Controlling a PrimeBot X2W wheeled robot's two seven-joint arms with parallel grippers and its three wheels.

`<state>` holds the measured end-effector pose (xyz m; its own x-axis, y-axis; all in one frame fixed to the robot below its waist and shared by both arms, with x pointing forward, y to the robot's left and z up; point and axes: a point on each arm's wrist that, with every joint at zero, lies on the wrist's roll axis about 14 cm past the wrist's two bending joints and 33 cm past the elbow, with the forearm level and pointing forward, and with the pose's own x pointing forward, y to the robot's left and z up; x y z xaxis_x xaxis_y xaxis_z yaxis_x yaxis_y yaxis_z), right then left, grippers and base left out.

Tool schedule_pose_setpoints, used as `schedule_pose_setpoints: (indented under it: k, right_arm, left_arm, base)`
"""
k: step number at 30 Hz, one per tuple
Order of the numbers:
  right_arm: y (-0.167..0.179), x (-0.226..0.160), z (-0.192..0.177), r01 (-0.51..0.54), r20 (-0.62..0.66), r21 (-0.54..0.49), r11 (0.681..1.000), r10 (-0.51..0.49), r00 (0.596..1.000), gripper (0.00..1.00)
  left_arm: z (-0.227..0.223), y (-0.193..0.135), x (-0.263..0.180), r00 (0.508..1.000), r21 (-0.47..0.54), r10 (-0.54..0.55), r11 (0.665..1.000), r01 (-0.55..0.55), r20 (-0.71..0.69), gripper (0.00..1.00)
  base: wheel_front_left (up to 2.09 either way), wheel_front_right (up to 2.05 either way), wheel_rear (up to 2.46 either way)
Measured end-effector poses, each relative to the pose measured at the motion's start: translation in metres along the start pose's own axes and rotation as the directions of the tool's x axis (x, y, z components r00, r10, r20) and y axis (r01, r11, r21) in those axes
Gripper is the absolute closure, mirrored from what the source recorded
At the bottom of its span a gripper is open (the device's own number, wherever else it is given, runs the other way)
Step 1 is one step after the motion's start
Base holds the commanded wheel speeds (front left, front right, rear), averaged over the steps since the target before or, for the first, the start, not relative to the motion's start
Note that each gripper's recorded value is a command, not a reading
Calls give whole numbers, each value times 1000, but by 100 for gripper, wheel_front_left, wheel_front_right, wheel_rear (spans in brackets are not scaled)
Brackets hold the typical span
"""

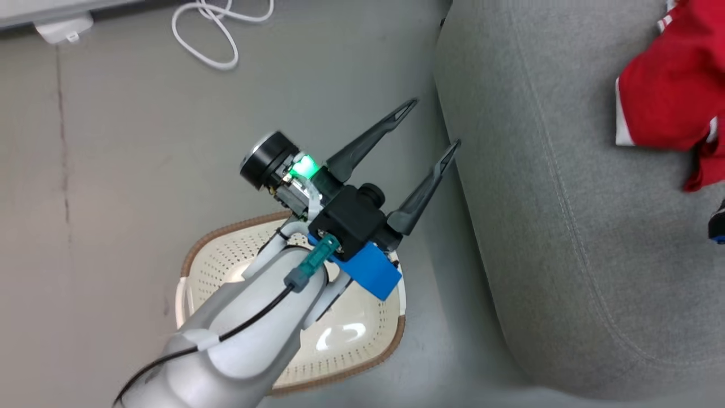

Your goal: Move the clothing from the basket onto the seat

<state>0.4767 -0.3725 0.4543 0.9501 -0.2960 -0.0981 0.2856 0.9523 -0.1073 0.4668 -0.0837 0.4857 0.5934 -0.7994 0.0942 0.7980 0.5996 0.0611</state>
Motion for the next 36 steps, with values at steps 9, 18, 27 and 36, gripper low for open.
schedule_pose_setpoints:
  k: [9, 18, 27, 36]
  right_arm:
    - [43, -48, 43, -124, 143, 35, 992, 118, 983, 0]
    - [97, -80, 79, -265, 262, 55, 963, 243, 934, 0]
    - [145, -109, 95, -384, 318, 77, 920, 343, 884, 0]
    - [171, -133, 103, -443, 345, 93, 892, 389, 854, 0]
  left_arm:
    - [31, 13, -38, 991, 29, 135, 990, -135, 8, 0]
    - [43, 44, -98, 942, 47, 336, 941, -335, -11, 0]
    - [54, 76, -170, 833, 51, 554, 832, -553, -7, 0]
    - [61, 90, -225, 729, 54, 685, 727, -684, 8, 0]
  base:
    - [0, 0, 0]
    - [0, 0, 0]
    - [0, 0, 0]
    - [0, 0, 0]
